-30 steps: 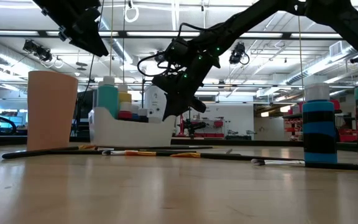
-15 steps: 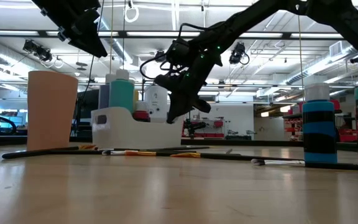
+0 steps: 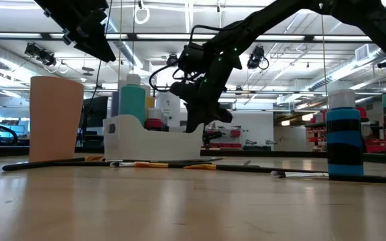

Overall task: Pick & Place Paint Supplies
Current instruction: Adjust the white bin, then put the small blue paint bottle into the white bin

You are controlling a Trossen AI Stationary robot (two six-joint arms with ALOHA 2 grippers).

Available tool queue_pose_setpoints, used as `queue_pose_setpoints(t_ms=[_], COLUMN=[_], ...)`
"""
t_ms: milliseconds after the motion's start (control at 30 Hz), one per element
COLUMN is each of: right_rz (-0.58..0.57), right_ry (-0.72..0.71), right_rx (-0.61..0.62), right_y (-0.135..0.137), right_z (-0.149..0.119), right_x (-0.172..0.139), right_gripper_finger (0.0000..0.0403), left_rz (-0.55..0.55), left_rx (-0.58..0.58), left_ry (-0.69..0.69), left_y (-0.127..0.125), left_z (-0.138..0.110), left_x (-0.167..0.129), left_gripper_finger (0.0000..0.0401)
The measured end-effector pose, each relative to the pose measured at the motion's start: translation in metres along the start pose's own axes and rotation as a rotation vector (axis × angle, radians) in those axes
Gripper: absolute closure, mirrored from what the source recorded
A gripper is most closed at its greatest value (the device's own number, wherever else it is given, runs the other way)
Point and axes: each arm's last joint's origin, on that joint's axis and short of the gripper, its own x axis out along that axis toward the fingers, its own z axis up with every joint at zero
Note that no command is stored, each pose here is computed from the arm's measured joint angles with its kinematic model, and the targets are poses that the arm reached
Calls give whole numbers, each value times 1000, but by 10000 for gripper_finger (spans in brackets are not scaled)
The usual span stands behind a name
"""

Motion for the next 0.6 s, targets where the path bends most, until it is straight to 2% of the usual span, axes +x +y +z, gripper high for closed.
queue_pose_setpoints(t_ms=[300,467,600], right_rz=[-35,-83,-116], right_ry=[2,-96,-106], right_rx=[-29,-117,-231], right_y=[2,14,33], right_z=[-2,1,-11], right_x=[-14,-50,-82], right_gripper_finger=[339,321,308], left_rz=[-2,-2,-2], left_rx=[-3,-4,-4], left_ry=[0,0,0], left_y=[0,0,0], left_z=[0,0,0], left_x=[0,0,0], left_gripper_finger=[205,205,205])
